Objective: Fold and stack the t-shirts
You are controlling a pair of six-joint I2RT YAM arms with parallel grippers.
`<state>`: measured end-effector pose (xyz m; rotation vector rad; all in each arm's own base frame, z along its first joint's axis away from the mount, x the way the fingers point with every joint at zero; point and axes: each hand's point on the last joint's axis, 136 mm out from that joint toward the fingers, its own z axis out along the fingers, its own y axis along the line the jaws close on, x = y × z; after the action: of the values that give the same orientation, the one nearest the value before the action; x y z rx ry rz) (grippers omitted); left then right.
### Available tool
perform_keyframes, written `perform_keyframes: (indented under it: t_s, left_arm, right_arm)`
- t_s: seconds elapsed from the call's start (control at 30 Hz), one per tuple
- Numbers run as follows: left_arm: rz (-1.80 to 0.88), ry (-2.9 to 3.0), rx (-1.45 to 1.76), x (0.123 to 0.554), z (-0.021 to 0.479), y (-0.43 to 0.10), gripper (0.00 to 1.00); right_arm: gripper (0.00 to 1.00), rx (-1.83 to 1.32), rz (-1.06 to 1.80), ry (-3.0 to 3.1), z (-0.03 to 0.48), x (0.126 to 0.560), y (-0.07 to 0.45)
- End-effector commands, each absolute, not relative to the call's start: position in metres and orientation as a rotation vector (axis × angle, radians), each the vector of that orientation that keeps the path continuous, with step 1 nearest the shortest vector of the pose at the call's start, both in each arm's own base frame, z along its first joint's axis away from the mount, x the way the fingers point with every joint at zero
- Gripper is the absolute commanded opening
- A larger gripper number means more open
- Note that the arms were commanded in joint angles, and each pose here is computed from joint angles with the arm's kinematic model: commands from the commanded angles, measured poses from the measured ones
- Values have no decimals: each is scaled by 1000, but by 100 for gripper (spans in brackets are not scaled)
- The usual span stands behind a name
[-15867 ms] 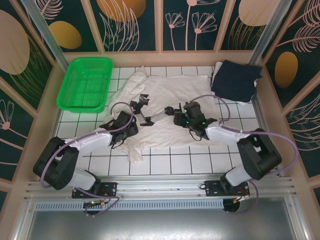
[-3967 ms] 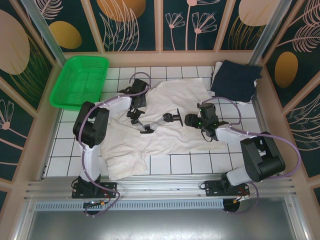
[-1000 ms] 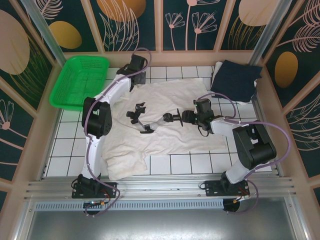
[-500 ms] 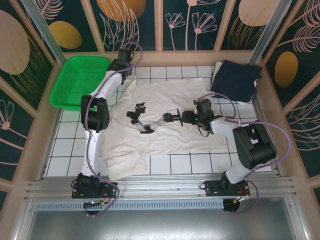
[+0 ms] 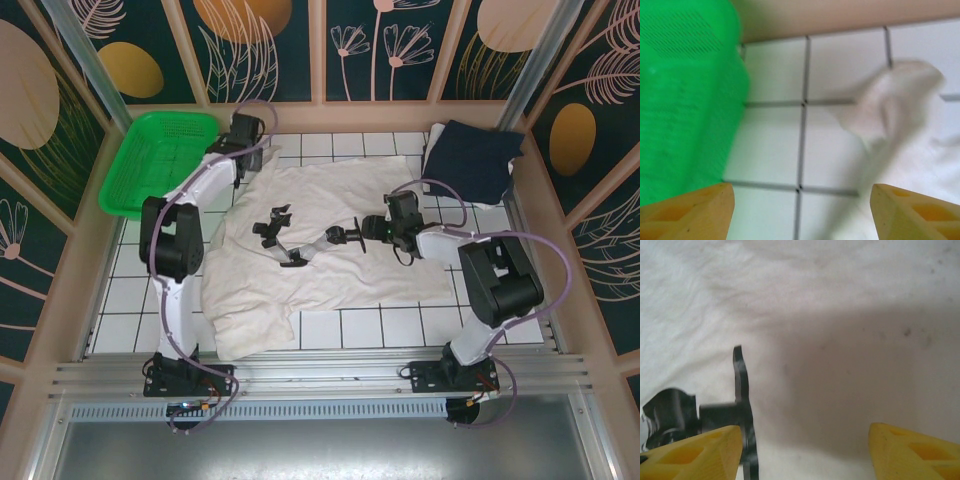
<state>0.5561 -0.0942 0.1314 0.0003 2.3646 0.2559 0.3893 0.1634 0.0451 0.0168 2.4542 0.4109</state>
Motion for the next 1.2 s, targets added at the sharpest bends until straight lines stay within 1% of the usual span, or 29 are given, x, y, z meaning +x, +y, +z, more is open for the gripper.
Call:
perform_keyframes:
  t_s: [0.0,0.1,0.17,0.27,0.3,0.33,0.37,0.4,0.47,0.5,0.57,0.63,0.73,0.8,0.87,0.97,1.0,1.03,1.07,1.17]
  left_arm:
    - [120,2457,-39,533,90,-112,71]
    - [202,2538,-110,512,55,-97,67]
    - [206,2569,-125,501,42,-95,61]
    - [228,2627,-136,486,21,-89,54]
    - [253,2648,-147,480,13,-85,49]
    - [280,2666,-160,475,6,-80,41]
    - [300,2676,-175,471,1,-76,30]
    - [326,2688,-199,467,-3,-70,22]
    - [370,2681,-260,461,-4,-57,12]
    - [386,2674,-303,458,-2,-49,11]
    - [407,2654,-390,452,4,-34,10]
    - [407,2636,-456,447,10,-22,15]
    - [437,2622,-523,442,13,-10,15]
    - [471,2605,-557,439,15,-3,17]
    - [475,2611,-575,437,14,0,23]
    - [495,2622,-586,437,12,2,40]
    - [517,2623,-598,437,14,4,42]
    - [507,2623,-596,439,18,3,40]
    - [487,2616,-585,442,24,-1,41]
    - [433,2559,-502,456,54,-19,52]
  right_arm:
    - [67,43,357,2455,42,401,152]
    - [67,91,343,2483,34,398,144]
    - [67,132,328,2496,29,392,136]
    - [67,188,336,2513,23,382,126]
    - [67,201,333,2517,21,378,122]
    - [67,212,329,2520,19,374,119]
    - [67,221,326,2526,17,370,116]
    - [67,236,322,2531,14,366,112]
    - [67,252,321,2540,12,360,107]
    - [67,266,312,2547,10,357,103]
    - [67,288,302,2555,8,351,97]
    - [67,310,296,2558,5,345,91]
    - [67,333,295,2554,5,339,86]
    - [67,341,295,2543,8,337,84]
    - [67,344,295,2539,10,335,82]
    - [67,332,330,2524,15,335,86]
    - [67,323,347,2516,18,336,88]
    - [67,313,366,2509,22,337,91]
    - [67,302,387,2499,26,338,94]
    - [67,267,442,2456,39,342,104]
